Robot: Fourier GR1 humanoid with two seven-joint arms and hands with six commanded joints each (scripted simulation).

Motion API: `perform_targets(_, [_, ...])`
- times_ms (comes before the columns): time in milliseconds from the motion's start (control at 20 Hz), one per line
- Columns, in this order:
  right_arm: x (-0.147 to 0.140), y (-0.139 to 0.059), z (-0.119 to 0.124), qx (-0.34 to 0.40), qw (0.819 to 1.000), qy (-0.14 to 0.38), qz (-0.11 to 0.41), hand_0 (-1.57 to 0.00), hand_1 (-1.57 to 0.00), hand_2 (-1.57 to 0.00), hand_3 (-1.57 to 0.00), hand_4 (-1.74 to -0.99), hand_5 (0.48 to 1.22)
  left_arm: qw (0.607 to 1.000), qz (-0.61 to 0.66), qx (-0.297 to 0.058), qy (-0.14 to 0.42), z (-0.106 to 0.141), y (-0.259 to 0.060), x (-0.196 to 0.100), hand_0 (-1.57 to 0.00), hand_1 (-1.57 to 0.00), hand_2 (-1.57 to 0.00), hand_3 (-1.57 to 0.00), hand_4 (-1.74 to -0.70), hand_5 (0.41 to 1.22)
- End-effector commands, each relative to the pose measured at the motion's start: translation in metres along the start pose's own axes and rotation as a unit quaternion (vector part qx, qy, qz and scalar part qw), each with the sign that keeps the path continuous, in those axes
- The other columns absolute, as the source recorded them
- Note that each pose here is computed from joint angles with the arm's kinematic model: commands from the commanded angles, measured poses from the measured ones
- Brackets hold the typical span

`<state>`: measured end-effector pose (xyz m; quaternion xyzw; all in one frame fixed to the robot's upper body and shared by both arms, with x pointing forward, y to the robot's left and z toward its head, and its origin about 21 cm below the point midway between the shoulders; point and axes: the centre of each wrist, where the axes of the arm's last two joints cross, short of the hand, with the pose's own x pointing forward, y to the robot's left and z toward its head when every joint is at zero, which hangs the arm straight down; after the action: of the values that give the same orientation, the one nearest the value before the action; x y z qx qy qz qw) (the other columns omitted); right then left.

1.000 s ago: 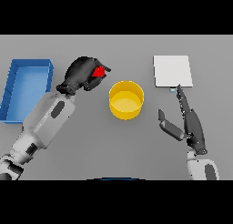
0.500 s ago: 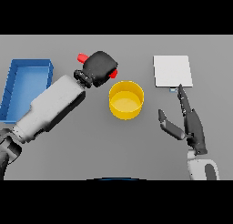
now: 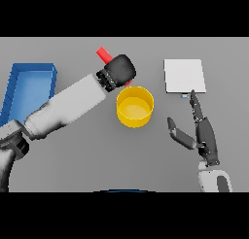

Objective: Pick up the red beaker and tilt it to pour out 1 green nut into yellow bowl. Pick up the yellow bowl and place it on the metallic measuring scale.

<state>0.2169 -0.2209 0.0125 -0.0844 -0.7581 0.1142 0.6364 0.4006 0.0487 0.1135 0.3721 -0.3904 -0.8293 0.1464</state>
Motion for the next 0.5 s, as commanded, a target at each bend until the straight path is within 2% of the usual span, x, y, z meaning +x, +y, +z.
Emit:
perform_targets(0, [-0.002, 0.0, 0.0, 0.0, 1.0, 0.009, 0.011, 0.0, 0.0, 0.0, 0.0, -1.188, 0.647, 1.0, -0.023, -0.004, -0.003, -0.001, 0.001, 0.0, -1.57, -1.57, -1.57, -1.57, -1.73, 1.22])
perform_targets(450, [0.0, -0.001, -0.004, -0.008, 1.0, 0.004, 0.006, 0.0, 0.0, 0.0, 0.0, -1.162, 0.627, 0.977, -0.211, -0.015, -0.028, -0.012, 0.014, 0.015, -1.57, -1.57, -1.57, -1.57, -1.73, 1.221])
